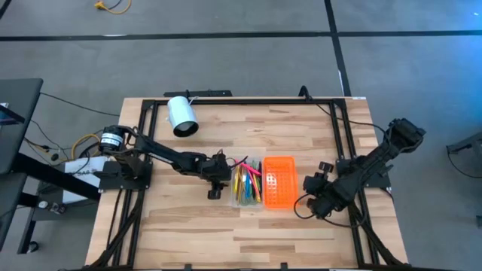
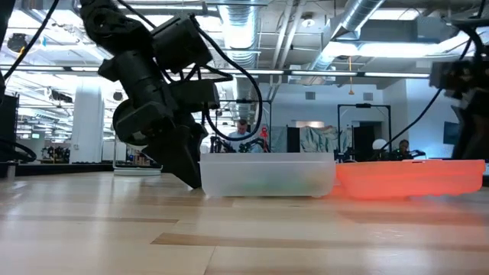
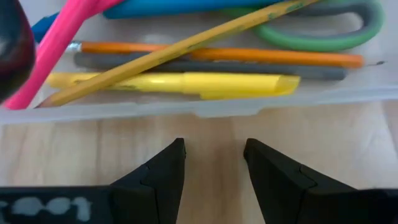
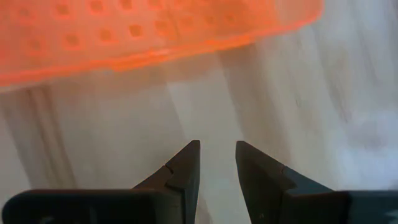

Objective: Pick & place school supplies into a supply box
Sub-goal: Close the supply box

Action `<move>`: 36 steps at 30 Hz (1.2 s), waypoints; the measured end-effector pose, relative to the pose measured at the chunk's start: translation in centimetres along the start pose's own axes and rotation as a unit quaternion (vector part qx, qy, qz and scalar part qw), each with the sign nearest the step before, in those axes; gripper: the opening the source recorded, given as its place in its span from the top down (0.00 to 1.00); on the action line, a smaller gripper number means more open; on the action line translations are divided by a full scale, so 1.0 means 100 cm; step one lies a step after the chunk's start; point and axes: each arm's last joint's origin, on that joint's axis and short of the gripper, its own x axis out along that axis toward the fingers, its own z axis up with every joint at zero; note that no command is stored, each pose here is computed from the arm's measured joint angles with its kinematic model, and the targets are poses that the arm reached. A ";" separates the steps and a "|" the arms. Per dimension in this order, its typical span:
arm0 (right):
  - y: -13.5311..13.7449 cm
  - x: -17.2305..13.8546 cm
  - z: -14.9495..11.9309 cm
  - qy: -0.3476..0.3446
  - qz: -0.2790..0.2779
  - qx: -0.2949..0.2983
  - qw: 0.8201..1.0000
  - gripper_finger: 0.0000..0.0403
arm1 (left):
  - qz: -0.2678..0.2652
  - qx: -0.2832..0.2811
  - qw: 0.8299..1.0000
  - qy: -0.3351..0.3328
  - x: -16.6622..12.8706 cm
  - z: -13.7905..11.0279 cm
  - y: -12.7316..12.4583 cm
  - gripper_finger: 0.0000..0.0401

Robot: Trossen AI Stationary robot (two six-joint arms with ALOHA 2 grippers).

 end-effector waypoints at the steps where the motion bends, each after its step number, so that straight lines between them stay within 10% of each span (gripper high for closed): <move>1: 0.001 0.003 -0.003 -0.014 0.007 0.006 1.000 0.76 | 0.000 0.001 1.000 -0.014 0.001 -0.001 -0.001 0.60; 16: -0.001 0.043 -0.036 -0.112 0.029 0.033 0.993 0.76 | 0.004 -0.009 0.996 -0.085 0.004 -0.020 0.000 0.60; 36: -0.001 0.052 -0.007 -0.147 0.062 0.021 0.987 0.76 | 0.006 -0.008 0.996 -0.092 0.004 -0.019 0.001 0.60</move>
